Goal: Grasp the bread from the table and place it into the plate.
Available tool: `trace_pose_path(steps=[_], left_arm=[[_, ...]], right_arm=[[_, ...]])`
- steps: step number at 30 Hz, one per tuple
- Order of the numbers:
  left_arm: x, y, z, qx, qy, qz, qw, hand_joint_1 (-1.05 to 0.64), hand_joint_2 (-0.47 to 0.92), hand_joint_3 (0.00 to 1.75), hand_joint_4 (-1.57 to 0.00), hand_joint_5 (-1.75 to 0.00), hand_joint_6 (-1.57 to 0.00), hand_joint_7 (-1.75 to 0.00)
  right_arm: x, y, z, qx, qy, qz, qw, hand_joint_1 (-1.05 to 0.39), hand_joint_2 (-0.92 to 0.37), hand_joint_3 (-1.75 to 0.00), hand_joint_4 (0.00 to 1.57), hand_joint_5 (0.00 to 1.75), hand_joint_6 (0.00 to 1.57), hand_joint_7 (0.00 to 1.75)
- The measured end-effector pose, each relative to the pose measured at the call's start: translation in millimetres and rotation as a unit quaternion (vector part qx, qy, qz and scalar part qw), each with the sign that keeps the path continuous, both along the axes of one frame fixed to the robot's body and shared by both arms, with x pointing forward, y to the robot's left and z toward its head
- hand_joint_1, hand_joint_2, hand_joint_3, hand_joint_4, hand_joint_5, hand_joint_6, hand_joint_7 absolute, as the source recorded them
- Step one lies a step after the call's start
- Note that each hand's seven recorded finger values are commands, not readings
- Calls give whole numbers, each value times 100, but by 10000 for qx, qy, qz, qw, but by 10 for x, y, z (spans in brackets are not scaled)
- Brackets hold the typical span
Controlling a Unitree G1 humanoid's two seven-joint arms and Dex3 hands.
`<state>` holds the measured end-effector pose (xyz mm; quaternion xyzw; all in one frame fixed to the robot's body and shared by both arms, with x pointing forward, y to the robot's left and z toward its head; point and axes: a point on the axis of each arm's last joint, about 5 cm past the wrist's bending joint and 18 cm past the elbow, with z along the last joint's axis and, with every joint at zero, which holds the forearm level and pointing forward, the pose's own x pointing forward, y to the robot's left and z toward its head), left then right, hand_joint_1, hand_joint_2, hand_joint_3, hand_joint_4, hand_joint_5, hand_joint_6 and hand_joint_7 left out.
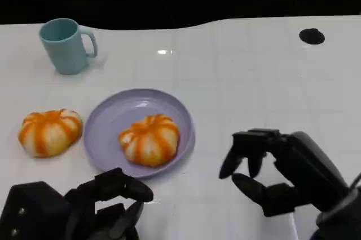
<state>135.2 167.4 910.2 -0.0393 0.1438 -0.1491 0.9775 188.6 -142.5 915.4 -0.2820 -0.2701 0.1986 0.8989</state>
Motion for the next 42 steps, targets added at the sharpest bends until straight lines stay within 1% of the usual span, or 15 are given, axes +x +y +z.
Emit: trace_pose_path(steps=[6,11,14,16,20,23,35,40,42], left_arm=[[1,9,0,-12,53,7,10000,-32,75,76,-67,-175,-62,-131],[0,16,2,20,45,0,10000,-32,75,75,-68,-175,-63,-130],[-1,12,11,23,22,-13,10000,-32,76,74,-68,-175,-63,-130],[-1,11,14,22,15,-18,10000,-33,76,73,-68,-175,-63,-130],[-2,17,15,8,30,-5,10000,-34,77,71,-67,-175,-64,-128],[-2,21,15,12,37,4,10000,-34,77,71,-67,-175,-64,-128],[2,34,9,25,6,-14,10000,-33,78,70,-69,-175,-65,-128],[1,34,8,19,11,-10,10000,-30,78,71,-68,-175,-64,-128],[1,35,8,19,12,-6,10000,-30,78,71,-68,-175,-64,-128]], right_arm=[[-118,-156,-31,-7,142,-272,9995,-17,-33,-124,82,173,78,134],[-210,-253,-78,-37,319,-453,9985,-17,-34,-127,82,173,81,132],[-283,-306,-60,-60,354,-579,9977,-18,-34,-128,82,173,84,129],[-328,-320,-54,-87,442,-649,9969,-17,-33,-128,83,173,85,128],[-432,-372,-40,-204,575,-917,9939,-14,-34,-123,81,174,84,124],[-476,-387,-55,-241,691,-1008,9922,-13,-33,-122,82,173,85,123],[-469,-392,-169,-560,715,-1304,9873,-17,-32,-121,86,166,88,121],[-460,-396,-213,-555,709,-1359,9866,-17,-33,-119,87,166,89,119],[-456,-393,-216,-540,704,-1367,9866,-17,-33,-119,87,166,89,119]])
